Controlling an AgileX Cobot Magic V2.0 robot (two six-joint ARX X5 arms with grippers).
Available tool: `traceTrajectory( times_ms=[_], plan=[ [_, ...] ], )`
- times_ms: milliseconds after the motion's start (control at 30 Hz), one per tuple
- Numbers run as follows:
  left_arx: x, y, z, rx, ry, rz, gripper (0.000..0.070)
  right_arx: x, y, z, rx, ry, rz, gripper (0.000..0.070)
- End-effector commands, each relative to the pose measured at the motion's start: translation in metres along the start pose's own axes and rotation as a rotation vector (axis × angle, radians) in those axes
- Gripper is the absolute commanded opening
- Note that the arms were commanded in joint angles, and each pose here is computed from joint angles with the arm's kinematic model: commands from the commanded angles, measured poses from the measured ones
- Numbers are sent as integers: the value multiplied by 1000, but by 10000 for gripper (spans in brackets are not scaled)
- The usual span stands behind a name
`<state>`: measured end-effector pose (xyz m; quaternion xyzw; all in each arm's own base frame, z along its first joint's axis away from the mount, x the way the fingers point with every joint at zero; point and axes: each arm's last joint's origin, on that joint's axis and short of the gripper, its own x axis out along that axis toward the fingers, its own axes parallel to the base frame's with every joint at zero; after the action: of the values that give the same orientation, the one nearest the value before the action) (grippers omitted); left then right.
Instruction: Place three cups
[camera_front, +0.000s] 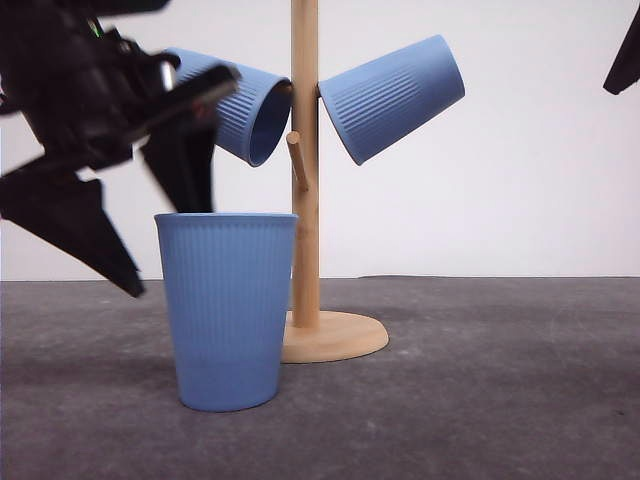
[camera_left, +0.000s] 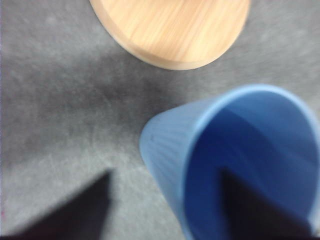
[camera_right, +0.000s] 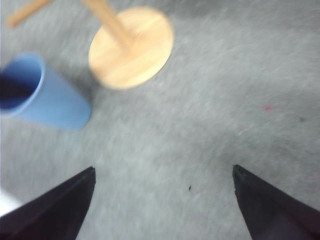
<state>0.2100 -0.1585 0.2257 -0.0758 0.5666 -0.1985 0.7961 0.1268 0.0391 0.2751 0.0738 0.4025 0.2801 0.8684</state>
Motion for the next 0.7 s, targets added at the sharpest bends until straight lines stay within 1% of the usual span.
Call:
traceTrajectory(
  times_ms=[0,33,133,233,333,367,400,467,500,533,667],
  plan=[
    [-1,-6,5,24,-10,-29,24,2,4,0,-104,13,23,558],
    [-1,-7,5,27,-3,-50,0,3,7,0,-139,20,39,558],
    [-7,-12,6,35,45,-147,0,6,17,-2,-255,40,98,558],
    [-18,-21,10,61,107,-263,0,9,29,-4,-366,50,172,559],
    [-31,-33,14,96,140,-356,1,11,40,-5,-447,49,236,563],
    [-36,-38,16,106,143,-379,1,12,44,-6,-469,46,259,570],
    [-40,-42,17,116,141,-395,2,12,47,-6,-485,41,291,592],
    [-50,-51,20,140,129,-419,1,12,54,-5,-519,21,365,665],
    [-53,-55,22,151,122,-429,2,12,56,-4,-529,5,381,685],
    [-57,-60,23,164,116,-440,2,12,59,-3,-540,-12,394,695],
    [-69,-76,23,208,98,-478,2,12,66,3,-565,-78,428,698]
  ],
)
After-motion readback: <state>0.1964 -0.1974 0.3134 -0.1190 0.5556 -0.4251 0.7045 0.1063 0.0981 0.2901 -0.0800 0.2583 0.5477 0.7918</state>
